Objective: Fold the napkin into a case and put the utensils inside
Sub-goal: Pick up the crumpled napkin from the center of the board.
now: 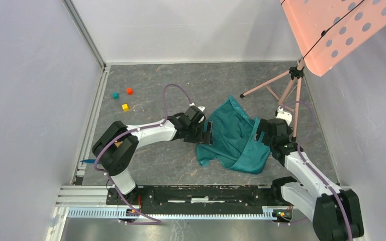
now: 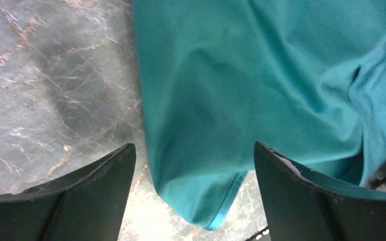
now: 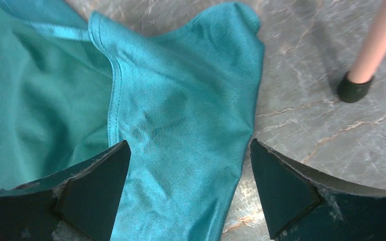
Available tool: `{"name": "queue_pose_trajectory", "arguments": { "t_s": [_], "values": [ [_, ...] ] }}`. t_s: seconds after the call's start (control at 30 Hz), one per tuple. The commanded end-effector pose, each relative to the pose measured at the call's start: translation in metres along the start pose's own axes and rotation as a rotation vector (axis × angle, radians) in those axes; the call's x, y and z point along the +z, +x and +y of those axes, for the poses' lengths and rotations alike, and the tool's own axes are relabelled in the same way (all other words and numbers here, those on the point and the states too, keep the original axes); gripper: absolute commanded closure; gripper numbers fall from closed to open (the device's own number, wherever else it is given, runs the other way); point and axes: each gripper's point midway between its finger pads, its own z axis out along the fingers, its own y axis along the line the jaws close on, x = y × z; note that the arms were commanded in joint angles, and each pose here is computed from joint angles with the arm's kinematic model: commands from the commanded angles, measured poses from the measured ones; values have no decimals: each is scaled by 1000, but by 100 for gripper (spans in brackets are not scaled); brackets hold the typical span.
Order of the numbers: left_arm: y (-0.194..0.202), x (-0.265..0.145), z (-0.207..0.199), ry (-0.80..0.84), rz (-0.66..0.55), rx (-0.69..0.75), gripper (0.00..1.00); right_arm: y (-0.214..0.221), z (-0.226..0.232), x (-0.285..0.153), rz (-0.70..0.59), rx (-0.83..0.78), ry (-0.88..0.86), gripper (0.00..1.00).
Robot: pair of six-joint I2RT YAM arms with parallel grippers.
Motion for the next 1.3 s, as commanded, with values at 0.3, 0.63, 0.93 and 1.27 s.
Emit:
{"name": "queue_pose_trajectory", "arguments": {
  "t_s": [0.3,0.63,0.93,1.27],
  "values": [
    [17,8,25,-76,-49,-115,81,-11,42,32,-15,-62,-163,10],
    [40,-62,73,-176,-237,-264,98,8,174,15,6,-382,-560,37],
    [67,-89,53,43,-245,-352,98,5,262,-27,-40,-530,-780,43],
    [31,-123,25,74,-276,-238,16,-35,165,13,-35,-348,-95,11]
  ]
}}
